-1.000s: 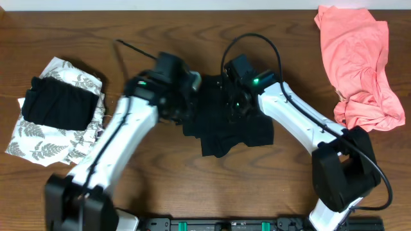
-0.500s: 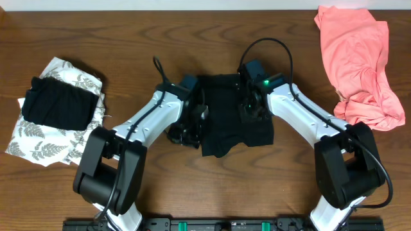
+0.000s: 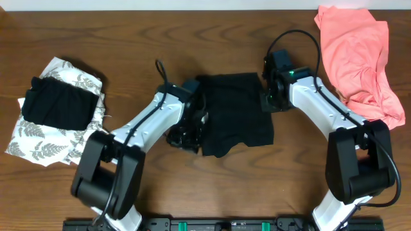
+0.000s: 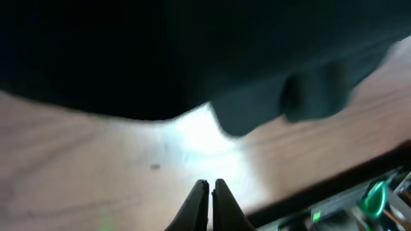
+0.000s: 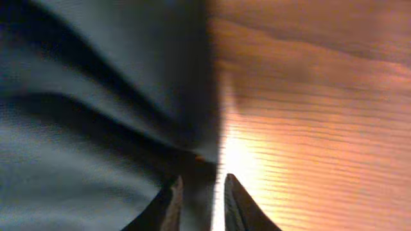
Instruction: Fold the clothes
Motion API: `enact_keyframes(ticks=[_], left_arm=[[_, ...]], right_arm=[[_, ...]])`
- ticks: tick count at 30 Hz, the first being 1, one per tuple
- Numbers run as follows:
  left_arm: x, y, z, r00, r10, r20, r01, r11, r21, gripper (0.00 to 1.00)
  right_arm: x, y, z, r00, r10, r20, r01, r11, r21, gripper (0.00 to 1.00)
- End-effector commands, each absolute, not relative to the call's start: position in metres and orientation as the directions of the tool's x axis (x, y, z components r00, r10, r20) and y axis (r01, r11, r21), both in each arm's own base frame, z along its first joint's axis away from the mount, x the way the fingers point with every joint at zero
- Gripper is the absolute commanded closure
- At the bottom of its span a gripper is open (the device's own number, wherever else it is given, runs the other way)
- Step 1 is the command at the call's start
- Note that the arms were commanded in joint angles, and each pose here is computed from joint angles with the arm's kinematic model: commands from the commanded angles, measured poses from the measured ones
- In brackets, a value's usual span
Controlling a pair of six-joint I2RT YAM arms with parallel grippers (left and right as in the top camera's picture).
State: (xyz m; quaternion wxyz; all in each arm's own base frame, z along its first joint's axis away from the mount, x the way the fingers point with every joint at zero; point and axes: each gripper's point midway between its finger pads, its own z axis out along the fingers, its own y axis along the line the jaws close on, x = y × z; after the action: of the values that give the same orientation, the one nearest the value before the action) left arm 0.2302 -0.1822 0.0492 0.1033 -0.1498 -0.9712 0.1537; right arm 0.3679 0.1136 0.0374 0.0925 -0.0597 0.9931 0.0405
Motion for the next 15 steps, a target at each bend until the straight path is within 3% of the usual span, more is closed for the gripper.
enact_keyframes(ticks=[1,4,6,11,15], left_arm=[[0.267,-0.197,0.090,-0.939,0.330,-0.099,0.343,0.872,-0.349,0.94],[0.304,-0.200,0.111,-0.910,0.292,-0.294,0.376,0.880,-0.290,0.94],[0.323,-0.206,0.120,-0.886,0.268,-0.379,0.385,0.880,-0.277,0.94],[0.353,-0.222,0.111,-0.847,0.247,-0.470,0.411,0.866,-0.284,0.94],[0.352,-0.227,0.076,-0.911,0.184,-0.369,0.317,0.885,-0.340,0.94]], right_arm=[[0.367,0.137,0.057,-0.964,-0.136,-0.228,-0.184,0.962,0.203,0.59],[0.370,0.136,0.057,-0.968,-0.097,-0.232,-0.150,0.964,0.218,0.36],[0.371,0.143,0.060,-0.968,-0.091,-0.234,-0.156,0.949,0.274,0.34],[0.365,0.170,0.071,-0.968,-0.107,-0.227,-0.199,0.878,0.434,0.48],[0.361,0.182,0.071,-0.967,-0.118,-0.224,-0.209,0.872,0.443,0.63]])
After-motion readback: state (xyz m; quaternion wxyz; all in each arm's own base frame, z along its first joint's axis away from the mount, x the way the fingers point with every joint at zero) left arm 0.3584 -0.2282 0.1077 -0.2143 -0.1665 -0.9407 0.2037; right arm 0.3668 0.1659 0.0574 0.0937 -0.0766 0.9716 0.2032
